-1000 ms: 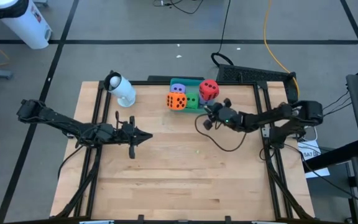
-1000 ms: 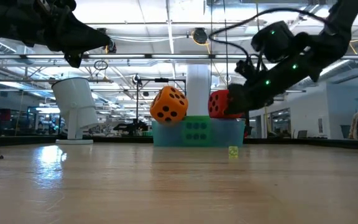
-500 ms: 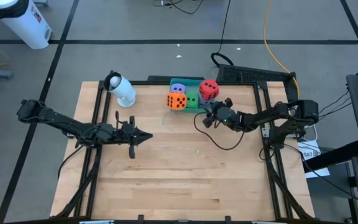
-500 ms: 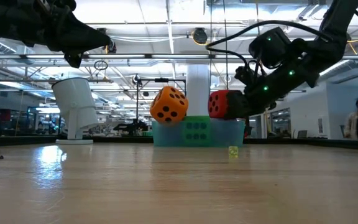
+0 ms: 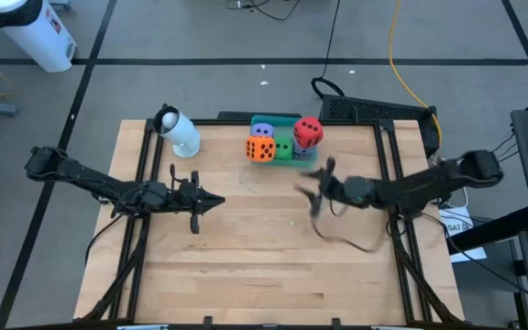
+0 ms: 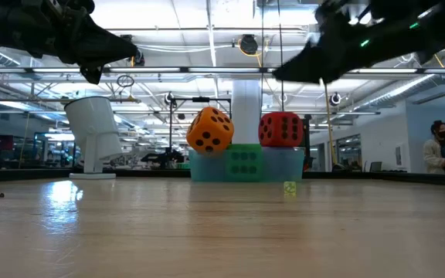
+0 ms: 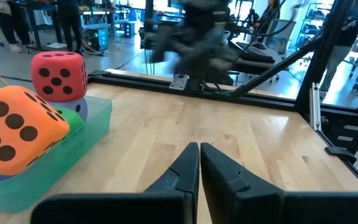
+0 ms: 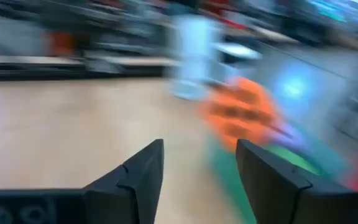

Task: Pick & Place Dice
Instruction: Put the small green dice into the green bin

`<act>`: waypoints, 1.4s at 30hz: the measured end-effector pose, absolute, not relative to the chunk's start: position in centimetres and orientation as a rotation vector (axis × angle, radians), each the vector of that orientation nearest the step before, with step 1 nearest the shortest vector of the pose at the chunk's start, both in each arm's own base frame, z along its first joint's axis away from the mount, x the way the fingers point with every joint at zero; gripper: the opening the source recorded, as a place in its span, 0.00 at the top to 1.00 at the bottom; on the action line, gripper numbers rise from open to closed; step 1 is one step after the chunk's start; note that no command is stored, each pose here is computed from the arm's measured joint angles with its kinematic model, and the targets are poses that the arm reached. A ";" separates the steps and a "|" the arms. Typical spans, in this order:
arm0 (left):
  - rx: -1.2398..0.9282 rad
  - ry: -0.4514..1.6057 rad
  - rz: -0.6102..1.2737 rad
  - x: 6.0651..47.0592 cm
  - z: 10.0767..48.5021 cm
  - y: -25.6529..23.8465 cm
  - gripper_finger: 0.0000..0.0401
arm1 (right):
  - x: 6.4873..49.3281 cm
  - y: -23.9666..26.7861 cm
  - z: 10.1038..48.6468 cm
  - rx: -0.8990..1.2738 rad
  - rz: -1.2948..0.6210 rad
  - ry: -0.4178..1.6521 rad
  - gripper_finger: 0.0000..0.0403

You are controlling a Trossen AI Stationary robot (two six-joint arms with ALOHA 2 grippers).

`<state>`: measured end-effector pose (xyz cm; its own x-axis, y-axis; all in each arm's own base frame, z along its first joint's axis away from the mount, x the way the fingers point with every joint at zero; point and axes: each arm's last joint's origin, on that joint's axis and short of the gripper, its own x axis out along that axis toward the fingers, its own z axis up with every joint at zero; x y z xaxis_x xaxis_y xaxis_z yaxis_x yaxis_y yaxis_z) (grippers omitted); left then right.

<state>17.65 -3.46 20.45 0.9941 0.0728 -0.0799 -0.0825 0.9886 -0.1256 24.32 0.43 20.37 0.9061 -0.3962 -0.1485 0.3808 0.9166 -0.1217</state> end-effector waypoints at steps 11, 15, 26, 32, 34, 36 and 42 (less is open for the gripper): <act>-0.134 0.075 0.078 17.7 20.4 -3.5 0.94 | 18.6 5.3 19.2 -0.090 0.049 0.048 0.69; -0.134 0.075 0.078 17.7 20.4 -3.5 0.94 | 17.7 4.6 18.5 -0.079 0.012 0.009 0.74; -0.134 0.075 0.078 17.7 20.4 -3.5 0.94 | 17.5 4.1 18.3 -0.060 -0.012 -0.010 0.85; -0.134 0.075 0.079 17.7 20.4 -3.5 0.94 | 17.5 4.1 18.2 -0.063 -0.011 -0.002 0.89; -0.134 0.075 0.078 17.7 20.4 -3.5 0.94 | 17.5 4.1 18.2 -0.064 -0.011 0.004 0.89; -0.134 0.075 0.079 17.7 20.4 -3.5 0.94 | 17.5 4.1 18.1 -0.067 -0.010 0.012 0.90; -0.134 0.075 0.079 17.7 20.4 -3.5 0.94 | 17.5 4.1 18.1 -0.068 -0.011 0.013 0.92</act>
<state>17.65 -3.46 20.45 0.9941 0.0732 -0.0799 -0.0832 0.9880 -0.1304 17.51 4.08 18.10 0.9999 -0.0111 -0.0126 0.0102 0.9977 -0.0675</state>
